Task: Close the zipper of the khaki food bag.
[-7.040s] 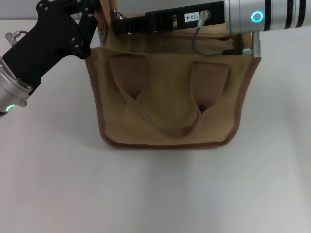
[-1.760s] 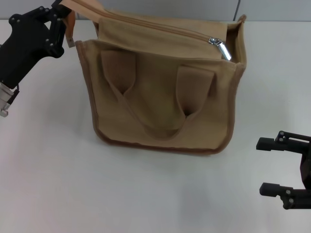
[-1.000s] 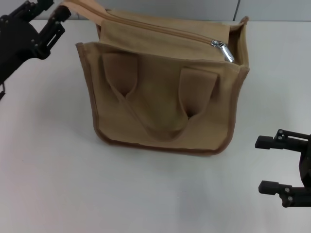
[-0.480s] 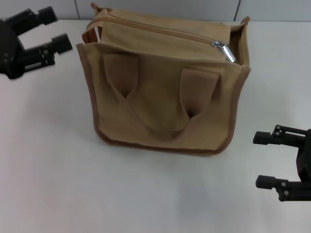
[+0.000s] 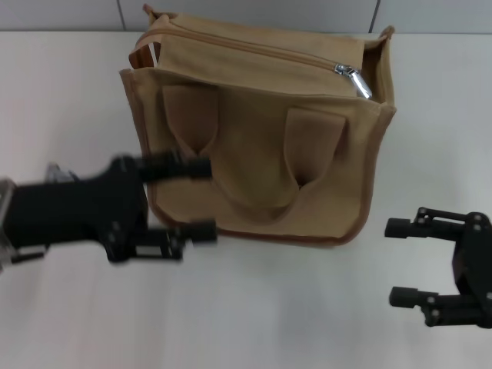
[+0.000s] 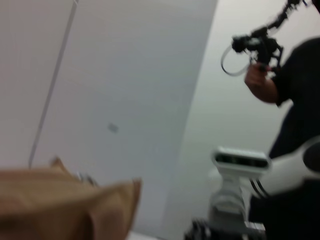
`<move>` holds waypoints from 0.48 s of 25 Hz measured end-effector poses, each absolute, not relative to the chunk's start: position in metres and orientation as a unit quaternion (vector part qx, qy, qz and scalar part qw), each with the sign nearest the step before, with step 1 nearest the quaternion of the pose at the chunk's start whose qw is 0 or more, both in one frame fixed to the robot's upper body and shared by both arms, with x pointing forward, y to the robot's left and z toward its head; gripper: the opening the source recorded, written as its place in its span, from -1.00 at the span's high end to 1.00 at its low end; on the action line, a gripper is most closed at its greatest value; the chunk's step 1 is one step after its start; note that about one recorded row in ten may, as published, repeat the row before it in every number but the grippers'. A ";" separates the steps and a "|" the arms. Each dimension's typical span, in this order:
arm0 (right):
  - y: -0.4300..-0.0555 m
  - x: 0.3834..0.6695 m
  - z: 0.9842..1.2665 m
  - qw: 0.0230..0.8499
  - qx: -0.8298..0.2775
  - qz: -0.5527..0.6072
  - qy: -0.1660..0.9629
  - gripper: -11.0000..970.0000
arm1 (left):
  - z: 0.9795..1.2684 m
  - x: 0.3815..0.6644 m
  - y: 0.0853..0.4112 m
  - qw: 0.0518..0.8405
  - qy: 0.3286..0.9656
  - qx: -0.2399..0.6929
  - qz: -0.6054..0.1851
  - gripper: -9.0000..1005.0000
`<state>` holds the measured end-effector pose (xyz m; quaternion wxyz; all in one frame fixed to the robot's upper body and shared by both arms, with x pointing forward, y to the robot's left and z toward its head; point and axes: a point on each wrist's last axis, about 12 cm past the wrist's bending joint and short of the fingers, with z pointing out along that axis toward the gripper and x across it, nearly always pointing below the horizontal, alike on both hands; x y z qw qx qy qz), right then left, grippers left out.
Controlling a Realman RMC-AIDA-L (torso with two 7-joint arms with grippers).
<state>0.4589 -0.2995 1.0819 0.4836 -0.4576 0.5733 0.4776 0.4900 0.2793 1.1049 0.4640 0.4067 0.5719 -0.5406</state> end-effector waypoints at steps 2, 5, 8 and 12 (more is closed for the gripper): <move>-0.295 0.459 1.078 0.479 -0.458 0.481 0.574 -0.59 | 1.092 0.482 0.275 0.453 0.574 0.420 -0.538 -0.66; -0.290 0.460 1.072 0.470 -0.461 0.482 0.578 -0.59 | 1.073 0.471 0.272 0.442 0.580 0.438 -0.526 -0.66; -0.284 0.461 1.067 0.464 -0.465 0.479 0.582 -0.59 | 1.059 0.465 0.269 0.428 0.595 0.449 -0.511 -0.66; -0.275 0.463 1.059 0.452 -0.471 0.473 0.591 -0.59 | 1.052 0.463 0.265 0.414 0.606 0.455 -0.503 -0.66</move>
